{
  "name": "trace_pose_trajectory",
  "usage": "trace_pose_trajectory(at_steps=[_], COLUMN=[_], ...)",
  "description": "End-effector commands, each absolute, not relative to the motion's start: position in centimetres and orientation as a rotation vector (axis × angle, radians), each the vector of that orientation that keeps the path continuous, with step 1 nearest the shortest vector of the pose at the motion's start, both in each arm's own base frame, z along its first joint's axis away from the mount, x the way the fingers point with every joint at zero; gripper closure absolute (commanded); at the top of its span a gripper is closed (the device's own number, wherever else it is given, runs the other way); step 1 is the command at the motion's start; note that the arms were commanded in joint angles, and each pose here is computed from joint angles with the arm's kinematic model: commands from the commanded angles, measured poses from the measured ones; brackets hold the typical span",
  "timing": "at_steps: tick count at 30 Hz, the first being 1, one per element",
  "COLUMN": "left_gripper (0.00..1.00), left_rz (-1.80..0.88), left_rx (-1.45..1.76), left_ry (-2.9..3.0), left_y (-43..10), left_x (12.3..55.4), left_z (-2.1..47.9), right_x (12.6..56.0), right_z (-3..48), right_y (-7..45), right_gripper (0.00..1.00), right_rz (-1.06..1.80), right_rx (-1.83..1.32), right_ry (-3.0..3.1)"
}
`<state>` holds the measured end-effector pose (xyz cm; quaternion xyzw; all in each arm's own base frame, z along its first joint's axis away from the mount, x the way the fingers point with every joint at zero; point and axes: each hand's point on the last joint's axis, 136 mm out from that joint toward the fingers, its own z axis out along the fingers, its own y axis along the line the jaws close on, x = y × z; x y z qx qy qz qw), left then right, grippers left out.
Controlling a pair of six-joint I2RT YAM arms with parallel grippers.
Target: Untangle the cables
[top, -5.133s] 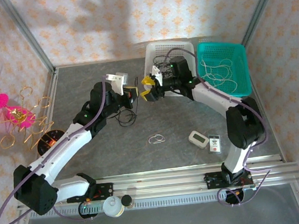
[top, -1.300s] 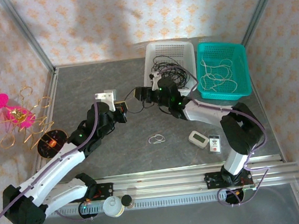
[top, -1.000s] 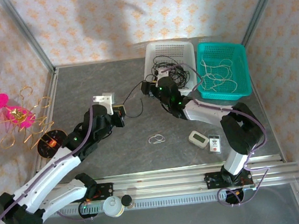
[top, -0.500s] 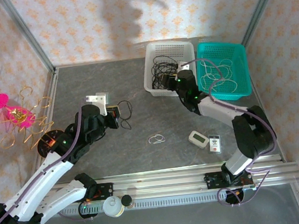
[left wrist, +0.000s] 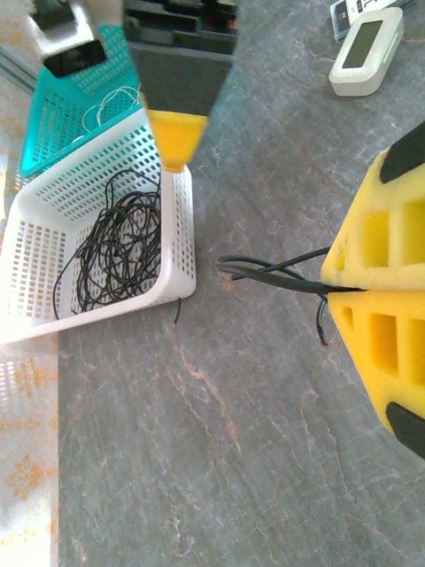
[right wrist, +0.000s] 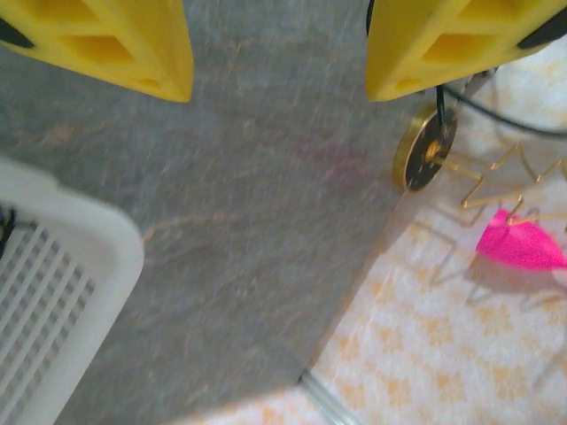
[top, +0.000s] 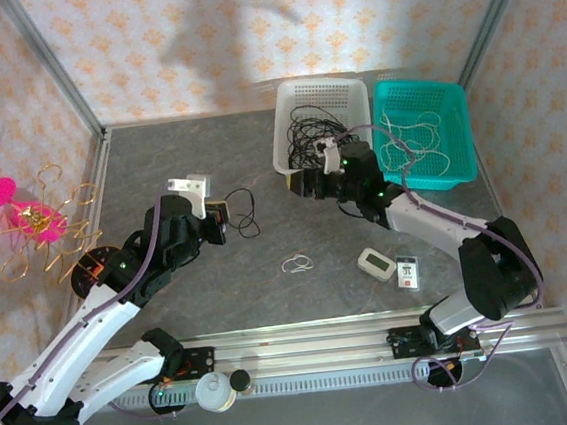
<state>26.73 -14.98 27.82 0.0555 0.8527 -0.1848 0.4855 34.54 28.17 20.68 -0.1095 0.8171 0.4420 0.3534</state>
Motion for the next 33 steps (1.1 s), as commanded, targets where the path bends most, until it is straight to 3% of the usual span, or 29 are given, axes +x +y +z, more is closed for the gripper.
trace_pose_trajectory(at_steps=[1, 17, 33], left_gripper=[1.0, 1.0, 1.0], left_rz=[-0.458, -0.5, -0.524], left_rx=[0.176, 0.186, 0.206], left_ry=[2.052, 2.022, 2.019], left_y=[-15.3, -15.6, -15.8], left_x=[26.4, 26.1, 25.7], left_z=[29.4, 31.0, 31.5], right_x=[32.0, 29.1, 28.9], right_z=[19.4, 15.8, 17.0], right_y=[30.1, 35.1, 36.0], right_gripper=[0.48, 0.44, 0.48], right_rz=[1.269, 1.398, 1.506], right_rx=[-0.358, -0.551, -0.603], right_ry=[2.185, 2.258, 2.213])
